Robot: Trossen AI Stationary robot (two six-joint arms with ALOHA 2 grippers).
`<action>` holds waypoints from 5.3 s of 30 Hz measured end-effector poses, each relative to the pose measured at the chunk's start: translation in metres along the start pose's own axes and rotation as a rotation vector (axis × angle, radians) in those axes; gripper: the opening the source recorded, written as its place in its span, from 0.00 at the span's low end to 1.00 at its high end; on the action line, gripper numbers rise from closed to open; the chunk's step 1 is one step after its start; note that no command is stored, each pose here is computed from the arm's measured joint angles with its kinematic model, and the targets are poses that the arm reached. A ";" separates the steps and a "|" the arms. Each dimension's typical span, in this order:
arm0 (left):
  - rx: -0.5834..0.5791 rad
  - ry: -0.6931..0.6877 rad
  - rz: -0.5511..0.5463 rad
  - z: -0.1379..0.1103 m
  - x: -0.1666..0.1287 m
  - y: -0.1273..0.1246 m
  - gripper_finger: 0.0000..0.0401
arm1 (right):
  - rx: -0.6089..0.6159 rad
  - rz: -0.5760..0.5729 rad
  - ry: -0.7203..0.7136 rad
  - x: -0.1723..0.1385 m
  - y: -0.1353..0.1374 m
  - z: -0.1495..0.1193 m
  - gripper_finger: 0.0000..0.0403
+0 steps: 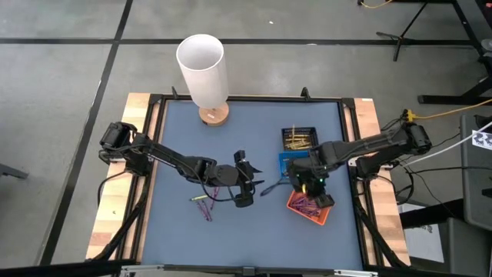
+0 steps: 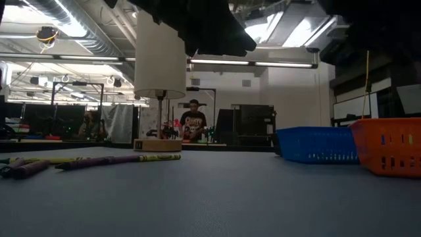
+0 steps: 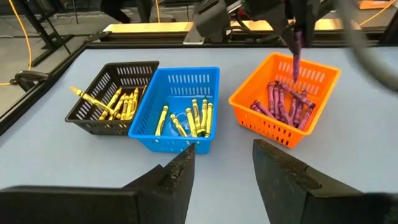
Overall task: Sort crayons
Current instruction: Put the purple crayon into the orange bin
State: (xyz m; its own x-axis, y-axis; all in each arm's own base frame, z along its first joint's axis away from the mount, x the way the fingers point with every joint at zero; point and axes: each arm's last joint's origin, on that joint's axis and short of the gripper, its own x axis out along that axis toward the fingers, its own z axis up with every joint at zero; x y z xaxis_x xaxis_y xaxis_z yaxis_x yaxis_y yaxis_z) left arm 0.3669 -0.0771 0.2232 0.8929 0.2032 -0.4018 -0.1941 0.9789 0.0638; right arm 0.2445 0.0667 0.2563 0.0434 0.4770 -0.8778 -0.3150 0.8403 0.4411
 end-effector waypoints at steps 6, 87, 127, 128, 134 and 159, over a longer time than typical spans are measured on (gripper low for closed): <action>0.001 0.001 0.000 0.000 0.000 0.000 0.36 | -0.061 -0.164 0.034 0.007 0.010 -0.001 0.21; -0.234 0.680 0.279 -0.128 -0.037 -0.008 0.34 | -0.070 -0.188 0.030 0.008 0.011 0.000 0.36; -0.394 0.453 0.139 -0.063 -0.024 -0.023 0.02 | -0.309 -0.310 -0.751 0.013 0.003 -0.046 0.36; -0.395 0.426 0.130 -0.059 -0.023 -0.024 0.02 | -0.308 -0.329 -0.764 0.015 0.002 -0.045 0.36; -0.294 0.214 0.000 -0.035 -0.014 -0.029 0.02 | -0.260 -0.480 -0.819 0.018 -0.005 -0.036 0.36; 0.046 -0.247 -0.044 0.014 -0.010 -0.025 0.02 | -0.546 -0.551 -1.205 0.000 0.006 -0.001 0.36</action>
State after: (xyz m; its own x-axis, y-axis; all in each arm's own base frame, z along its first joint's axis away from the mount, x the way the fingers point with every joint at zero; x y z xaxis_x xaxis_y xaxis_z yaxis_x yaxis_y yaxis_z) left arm 0.3685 -0.1031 0.2381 0.9734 0.1535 -0.1701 -0.1389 0.9858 0.0943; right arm 0.2416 0.0716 0.2592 0.9538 0.2845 -0.0971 -0.3003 0.9160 -0.2659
